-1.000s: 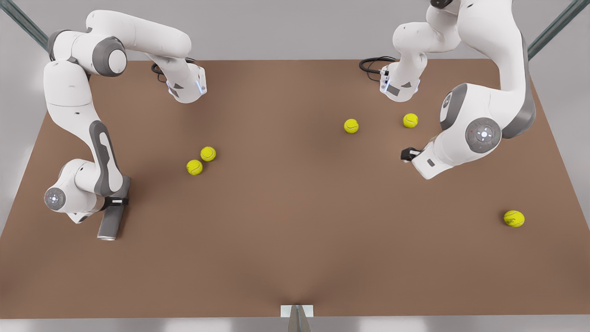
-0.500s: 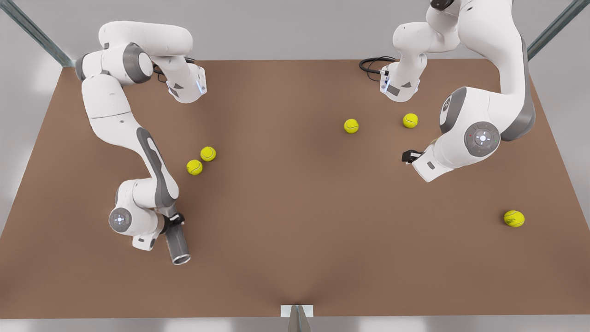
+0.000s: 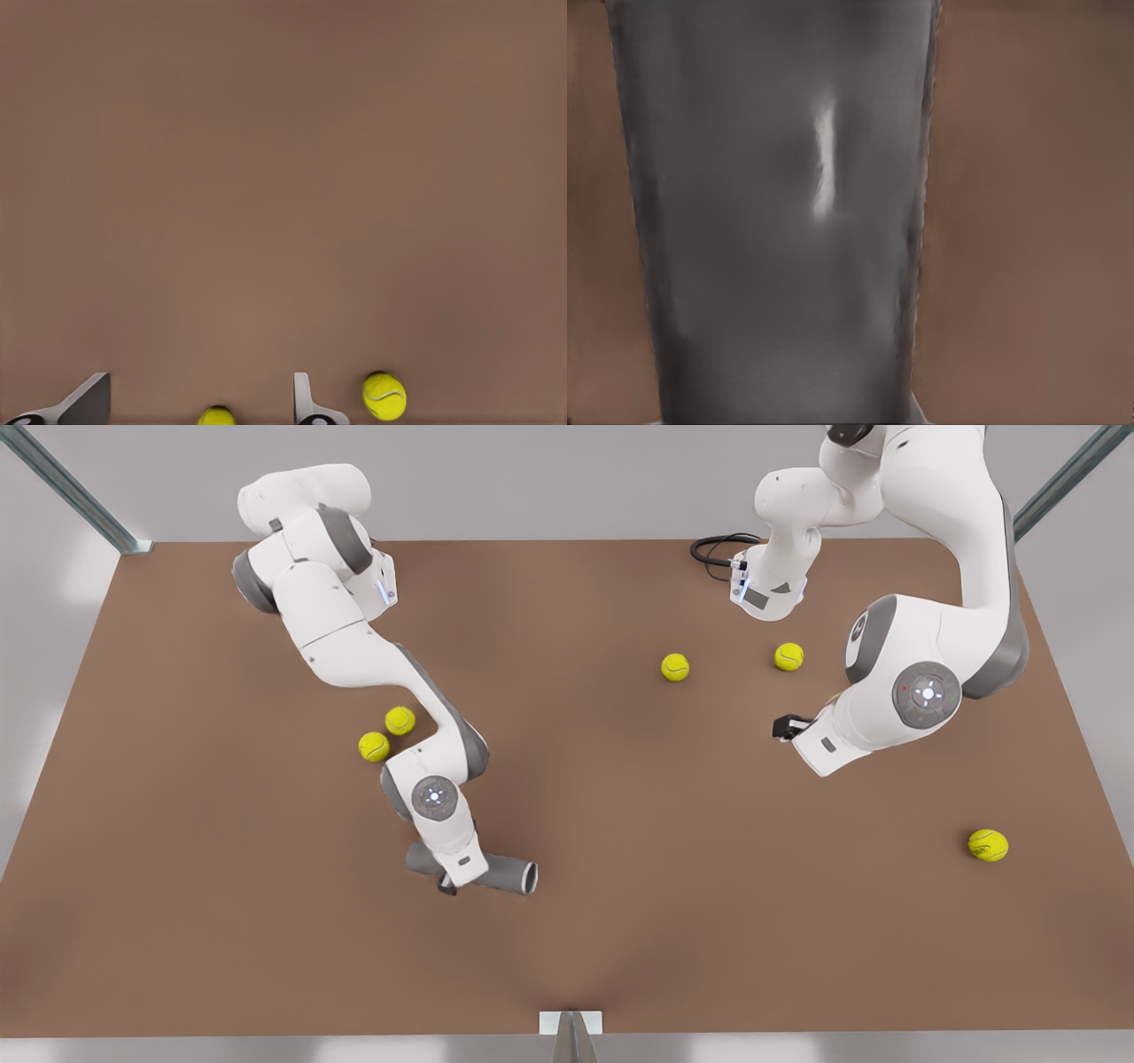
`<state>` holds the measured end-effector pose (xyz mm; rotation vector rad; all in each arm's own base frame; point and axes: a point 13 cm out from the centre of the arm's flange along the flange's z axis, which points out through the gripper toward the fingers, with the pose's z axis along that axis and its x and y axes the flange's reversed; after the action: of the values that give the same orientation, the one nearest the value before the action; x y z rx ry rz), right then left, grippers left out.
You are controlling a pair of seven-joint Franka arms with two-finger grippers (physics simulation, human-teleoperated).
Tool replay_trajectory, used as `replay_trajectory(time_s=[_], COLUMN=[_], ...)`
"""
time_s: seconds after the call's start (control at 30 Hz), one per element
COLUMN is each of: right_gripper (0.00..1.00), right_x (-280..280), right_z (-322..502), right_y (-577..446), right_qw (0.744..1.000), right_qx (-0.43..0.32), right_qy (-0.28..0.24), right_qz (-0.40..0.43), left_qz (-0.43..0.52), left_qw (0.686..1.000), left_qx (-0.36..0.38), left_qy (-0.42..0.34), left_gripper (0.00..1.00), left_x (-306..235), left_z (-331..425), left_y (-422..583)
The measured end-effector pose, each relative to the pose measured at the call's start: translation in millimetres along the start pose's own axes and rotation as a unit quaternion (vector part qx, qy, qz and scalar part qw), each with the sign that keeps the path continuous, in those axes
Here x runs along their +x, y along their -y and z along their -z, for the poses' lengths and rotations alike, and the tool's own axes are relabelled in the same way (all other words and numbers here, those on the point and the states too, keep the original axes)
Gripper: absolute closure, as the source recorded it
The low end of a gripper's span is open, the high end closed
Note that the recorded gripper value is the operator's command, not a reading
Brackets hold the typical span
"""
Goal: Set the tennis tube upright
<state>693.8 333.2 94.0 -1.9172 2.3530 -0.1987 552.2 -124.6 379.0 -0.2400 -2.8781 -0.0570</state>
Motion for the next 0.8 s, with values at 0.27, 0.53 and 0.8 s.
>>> replay_trajectory(time_s=[0.27, 0.53, 0.8], right_gripper=[0.41, 0.00, 0.00], right_x=[-53, -59, -52], right_z=[-21, -51, -40], right_y=[-48, -48, -28], right_qw=[0.994, 0.991, 0.991], right_qx=[0.014, 0.020, 0.034], right_qy=[-0.004, 0.012, 0.022], right_qz=[0.112, 0.135, 0.131], left_qz=[0.001, -0.002, -0.012], left_qw=[1.000, 1.000, 1.000], left_qx=[0.000, -0.008, -0.013], left_qy=[-0.001, -0.010, -0.010], left_gripper=[0.00, 0.00, 0.00], left_x=[0, -3, -18], left_z=[-1, -10, -29], left_y=[-1, -3, 20])
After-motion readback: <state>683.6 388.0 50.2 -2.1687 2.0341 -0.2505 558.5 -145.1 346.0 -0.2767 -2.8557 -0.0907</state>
